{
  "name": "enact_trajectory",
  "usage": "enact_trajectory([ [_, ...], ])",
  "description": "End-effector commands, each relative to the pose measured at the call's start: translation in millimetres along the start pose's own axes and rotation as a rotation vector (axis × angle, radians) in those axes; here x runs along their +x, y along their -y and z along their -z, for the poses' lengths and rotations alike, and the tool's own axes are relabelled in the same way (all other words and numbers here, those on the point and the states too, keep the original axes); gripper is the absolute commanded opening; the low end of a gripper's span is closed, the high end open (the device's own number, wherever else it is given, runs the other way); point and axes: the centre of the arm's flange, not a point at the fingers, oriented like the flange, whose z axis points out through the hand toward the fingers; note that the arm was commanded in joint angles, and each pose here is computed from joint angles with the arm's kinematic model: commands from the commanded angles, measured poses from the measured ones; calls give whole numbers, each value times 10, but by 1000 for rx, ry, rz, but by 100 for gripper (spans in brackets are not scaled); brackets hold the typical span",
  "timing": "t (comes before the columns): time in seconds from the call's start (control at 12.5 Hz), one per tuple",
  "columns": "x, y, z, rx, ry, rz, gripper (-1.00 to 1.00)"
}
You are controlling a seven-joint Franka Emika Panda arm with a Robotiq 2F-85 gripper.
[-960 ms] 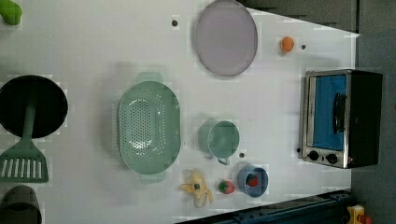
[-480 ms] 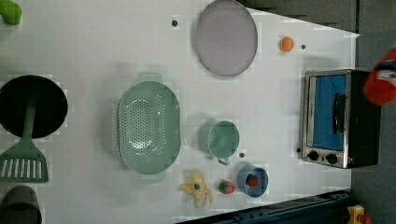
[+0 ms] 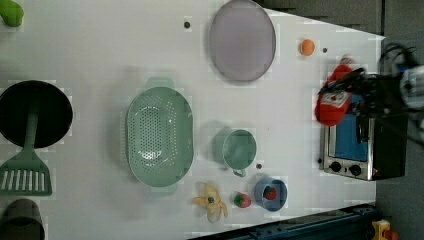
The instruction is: Pick Ketchup from oven and place it on table.
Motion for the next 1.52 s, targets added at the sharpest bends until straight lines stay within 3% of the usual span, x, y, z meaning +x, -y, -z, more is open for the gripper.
enact_trajectory([
  [0.08, 217, -438, -424, 12, 19, -136, 29],
  [0.48, 137, -468, -1408, 12, -31, -133, 29],
  [0.72, 85, -379, -1835, -23, -18, -112, 34],
  [0.96, 91, -353, -2014, -32, -22, -107, 100],
  [1.12, 125, -298, -1782, 4, -50, -106, 100],
  [1.36, 224, -140, -847, 124, -137, -99, 100],
  [1.52, 212, -116, -196, 164, -150, -93, 100],
])
